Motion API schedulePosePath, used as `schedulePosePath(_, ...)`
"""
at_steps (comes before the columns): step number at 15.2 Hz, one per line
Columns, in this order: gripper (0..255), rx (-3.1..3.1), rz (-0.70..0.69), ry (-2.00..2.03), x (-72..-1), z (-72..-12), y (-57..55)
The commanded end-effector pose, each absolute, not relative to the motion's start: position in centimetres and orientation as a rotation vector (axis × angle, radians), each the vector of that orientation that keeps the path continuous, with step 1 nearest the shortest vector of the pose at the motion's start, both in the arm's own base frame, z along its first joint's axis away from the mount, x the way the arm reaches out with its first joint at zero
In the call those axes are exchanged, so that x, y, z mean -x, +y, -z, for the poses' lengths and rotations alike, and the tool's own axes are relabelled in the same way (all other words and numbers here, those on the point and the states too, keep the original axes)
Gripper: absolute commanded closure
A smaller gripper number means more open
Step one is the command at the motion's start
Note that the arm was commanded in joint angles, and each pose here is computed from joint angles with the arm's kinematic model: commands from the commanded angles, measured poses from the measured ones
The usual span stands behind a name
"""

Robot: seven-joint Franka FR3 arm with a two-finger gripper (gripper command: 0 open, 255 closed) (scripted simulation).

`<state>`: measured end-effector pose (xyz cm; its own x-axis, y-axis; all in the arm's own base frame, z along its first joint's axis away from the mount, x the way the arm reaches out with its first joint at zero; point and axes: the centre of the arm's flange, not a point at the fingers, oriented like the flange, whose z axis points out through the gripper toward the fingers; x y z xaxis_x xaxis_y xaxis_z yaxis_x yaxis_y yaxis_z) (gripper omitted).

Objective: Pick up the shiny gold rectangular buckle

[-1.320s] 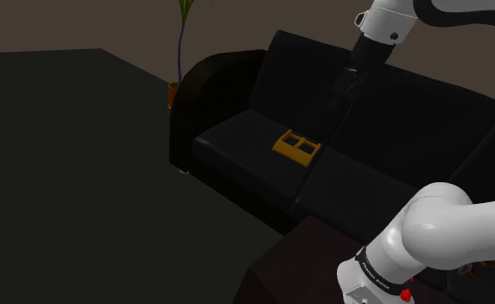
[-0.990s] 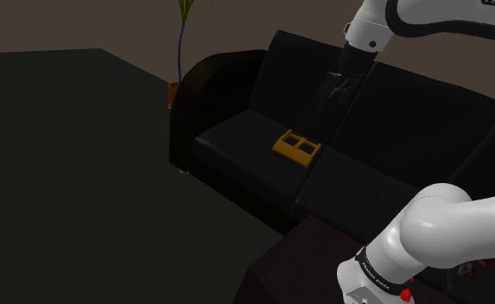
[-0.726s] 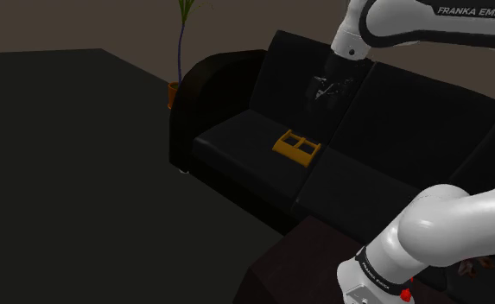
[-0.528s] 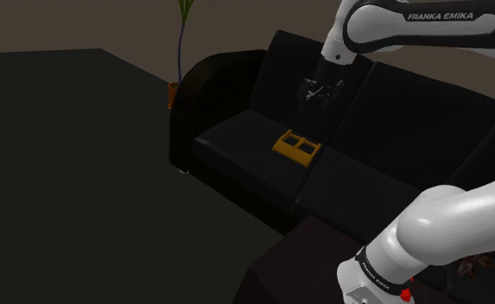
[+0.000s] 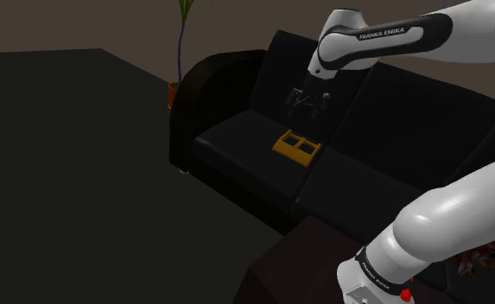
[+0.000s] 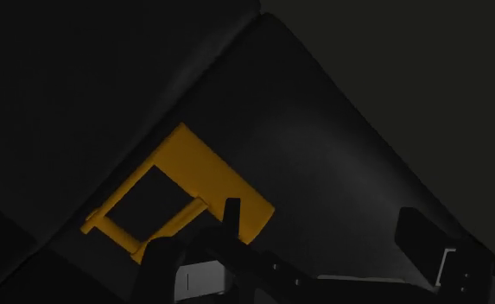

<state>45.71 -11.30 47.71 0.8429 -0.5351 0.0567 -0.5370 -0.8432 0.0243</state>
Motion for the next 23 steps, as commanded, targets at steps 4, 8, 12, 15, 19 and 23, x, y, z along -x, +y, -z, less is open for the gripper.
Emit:
schedulePosePath(4,0,-2.911,-0.061,-1.121,-48.5,-43.6,-16.1)
schedulePosePath(8,0,-2.844,-0.050,-1.318,-50.1,-40.3,-20.1)
schedulePosePath(12,0,-2.763,-0.038,-1.511,-51.2,-36.9,-24.2)
schedulePosePath(15,0,-2.694,-0.029,-1.652,-51.7,-34.2,-27.3)
schedulePosePath(19,0,-2.590,-0.017,-1.835,-51.8,-30.7,-31.4)
schedulePosePath(23,0,-2.533,-0.011,-1.925,-51.7,-28.4,-33.5)
